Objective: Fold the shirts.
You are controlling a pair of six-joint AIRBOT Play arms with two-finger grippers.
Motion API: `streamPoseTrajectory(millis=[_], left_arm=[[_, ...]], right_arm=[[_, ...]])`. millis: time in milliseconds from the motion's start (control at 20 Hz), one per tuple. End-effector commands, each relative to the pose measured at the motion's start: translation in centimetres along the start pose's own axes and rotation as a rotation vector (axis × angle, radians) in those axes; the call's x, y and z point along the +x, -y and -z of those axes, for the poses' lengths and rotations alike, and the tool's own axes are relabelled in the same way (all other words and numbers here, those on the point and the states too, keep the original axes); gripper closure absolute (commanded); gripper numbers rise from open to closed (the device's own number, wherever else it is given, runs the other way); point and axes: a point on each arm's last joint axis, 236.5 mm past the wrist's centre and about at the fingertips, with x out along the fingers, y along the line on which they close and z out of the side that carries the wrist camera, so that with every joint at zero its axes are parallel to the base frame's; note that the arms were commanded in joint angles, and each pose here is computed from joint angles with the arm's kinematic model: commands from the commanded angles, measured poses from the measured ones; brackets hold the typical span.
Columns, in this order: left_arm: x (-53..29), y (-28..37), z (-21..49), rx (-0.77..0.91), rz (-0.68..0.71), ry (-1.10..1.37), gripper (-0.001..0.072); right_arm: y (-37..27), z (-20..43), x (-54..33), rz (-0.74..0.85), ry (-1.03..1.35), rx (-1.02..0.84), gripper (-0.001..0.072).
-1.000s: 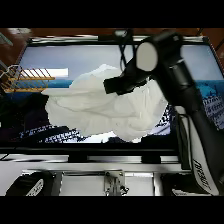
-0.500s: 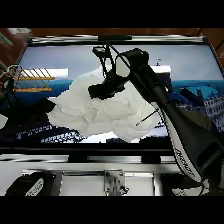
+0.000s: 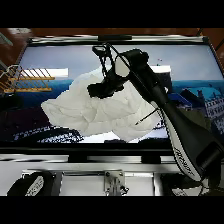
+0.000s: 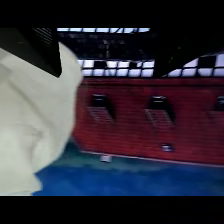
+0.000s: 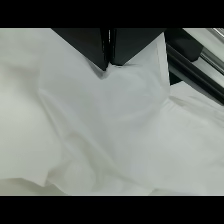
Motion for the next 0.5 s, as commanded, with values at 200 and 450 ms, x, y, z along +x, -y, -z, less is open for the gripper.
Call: streamPoseTrajectory(millis=[200, 450], left_arm=[[3.8, -10.0, 0.6, -0.357, -0.072, -0.029, 0.0058], [9.0, -16.1, -0.9, -0.316, -0.104, -0.195, 0.0129]], right_arm=[[-0.3, 0.1, 0.0, -0.009, -0.005, 0.013, 0.0653], [-0.2, 0.1, 0.0, -0.008, -0.005, 0.005, 0.0652]])
